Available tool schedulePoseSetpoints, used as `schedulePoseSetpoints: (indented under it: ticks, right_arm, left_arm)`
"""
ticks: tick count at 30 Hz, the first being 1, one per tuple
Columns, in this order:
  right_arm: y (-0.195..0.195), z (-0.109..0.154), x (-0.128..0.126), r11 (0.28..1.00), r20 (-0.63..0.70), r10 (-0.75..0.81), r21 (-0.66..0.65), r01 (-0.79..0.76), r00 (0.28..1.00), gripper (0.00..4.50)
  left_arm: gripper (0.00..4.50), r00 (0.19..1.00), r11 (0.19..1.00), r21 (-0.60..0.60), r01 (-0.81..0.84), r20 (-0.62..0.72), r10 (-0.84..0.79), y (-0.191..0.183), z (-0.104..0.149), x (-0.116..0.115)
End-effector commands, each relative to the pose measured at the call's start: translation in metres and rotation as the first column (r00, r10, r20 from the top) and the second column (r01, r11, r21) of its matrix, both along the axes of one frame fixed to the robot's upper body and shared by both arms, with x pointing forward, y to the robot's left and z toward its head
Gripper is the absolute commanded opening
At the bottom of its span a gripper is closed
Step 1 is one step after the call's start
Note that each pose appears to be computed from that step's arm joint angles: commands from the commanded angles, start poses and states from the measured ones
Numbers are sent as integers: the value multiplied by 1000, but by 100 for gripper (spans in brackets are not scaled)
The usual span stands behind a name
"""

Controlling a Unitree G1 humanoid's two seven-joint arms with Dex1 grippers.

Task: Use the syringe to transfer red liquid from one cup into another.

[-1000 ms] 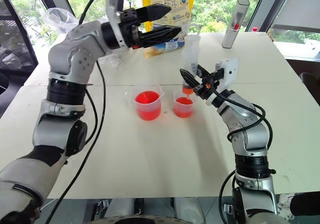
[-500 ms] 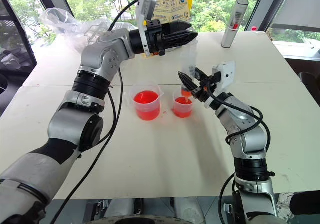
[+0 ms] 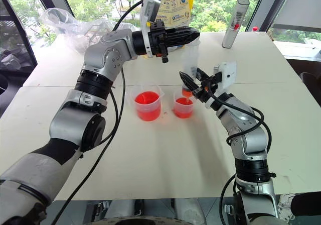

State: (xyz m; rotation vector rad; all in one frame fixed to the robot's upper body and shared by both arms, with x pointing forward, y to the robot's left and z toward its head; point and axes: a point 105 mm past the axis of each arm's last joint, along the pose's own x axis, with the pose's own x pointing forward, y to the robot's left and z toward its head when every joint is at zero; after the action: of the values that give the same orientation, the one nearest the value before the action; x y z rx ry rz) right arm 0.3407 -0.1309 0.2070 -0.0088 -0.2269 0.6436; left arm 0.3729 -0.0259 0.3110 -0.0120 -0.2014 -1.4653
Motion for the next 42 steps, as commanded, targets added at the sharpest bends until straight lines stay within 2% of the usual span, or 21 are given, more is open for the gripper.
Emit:
schedulePoseSetpoints:
  ticks: [1, 15, 28, 38, 42]
  right_arm:
    - [7, 34, -10, 1000, 126, 31, 0, -31, 992, 137]
    - [3, 56, -15, 1000, 171, 28, 4, -29, 985, 137]
    - [-4, 67, -21, 1000, 178, 21, 11, -24, 984, 137]
    - [-7, 72, -22, 1000, 180, 21, 10, -23, 983, 137]
    - [-7, 69, -22, 1000, 171, 25, -2, -25, 985, 137]
  left_arm:
    - [3, 998, 998, 44, 38, 46, -40, -3, -1, -10]
    - [3, 997, 994, 86, 68, 14, -70, -3, -25, -21]
    - [3, 998, 994, 108, 26, -52, -21, 0, -58, -20]
    - [3, 998, 995, 101, 14, -63, -8, -1, -62, -21]
    - [3, 999, 997, 77, -3, -46, 7, 2, -50, -19]
